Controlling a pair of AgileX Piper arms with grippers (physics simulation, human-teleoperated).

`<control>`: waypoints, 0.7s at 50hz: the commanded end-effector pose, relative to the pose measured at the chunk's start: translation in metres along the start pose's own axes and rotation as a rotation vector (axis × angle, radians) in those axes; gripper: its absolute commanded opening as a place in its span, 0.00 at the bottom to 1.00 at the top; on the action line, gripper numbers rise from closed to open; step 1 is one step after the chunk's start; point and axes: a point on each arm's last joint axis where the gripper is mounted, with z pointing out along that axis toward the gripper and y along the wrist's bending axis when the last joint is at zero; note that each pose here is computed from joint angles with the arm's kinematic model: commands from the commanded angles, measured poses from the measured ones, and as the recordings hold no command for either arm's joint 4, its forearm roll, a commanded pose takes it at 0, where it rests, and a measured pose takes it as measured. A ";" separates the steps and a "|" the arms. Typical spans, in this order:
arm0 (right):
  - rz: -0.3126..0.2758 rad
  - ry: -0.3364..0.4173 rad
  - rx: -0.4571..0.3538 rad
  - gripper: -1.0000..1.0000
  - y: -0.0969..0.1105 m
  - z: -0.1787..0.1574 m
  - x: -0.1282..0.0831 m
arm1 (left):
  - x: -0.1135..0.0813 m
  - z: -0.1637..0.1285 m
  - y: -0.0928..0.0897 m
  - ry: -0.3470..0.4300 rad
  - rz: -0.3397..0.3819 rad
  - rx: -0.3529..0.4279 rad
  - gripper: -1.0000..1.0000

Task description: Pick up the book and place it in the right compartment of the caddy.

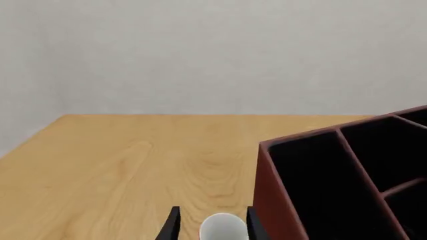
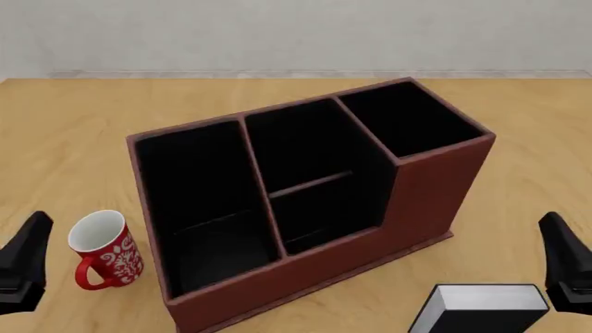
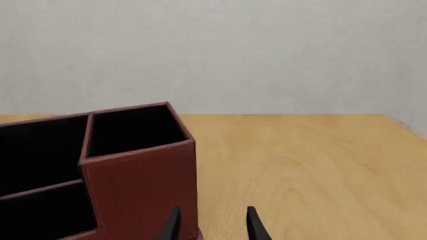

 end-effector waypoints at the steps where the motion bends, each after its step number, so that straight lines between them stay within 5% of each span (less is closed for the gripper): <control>1: 0.000 0.001 0.000 1.00 0.000 0.000 -0.001 | -0.009 -0.001 -0.002 -0.005 -0.024 0.031 1.00; 19: 0.000 0.001 0.000 1.00 0.000 0.000 -0.001 | -0.047 -0.009 -0.010 -0.018 -0.076 0.220 1.00; 35: 0.000 0.001 0.000 1.00 0.000 0.000 -0.001 | -0.057 -0.016 -0.016 0.025 -0.105 0.418 1.00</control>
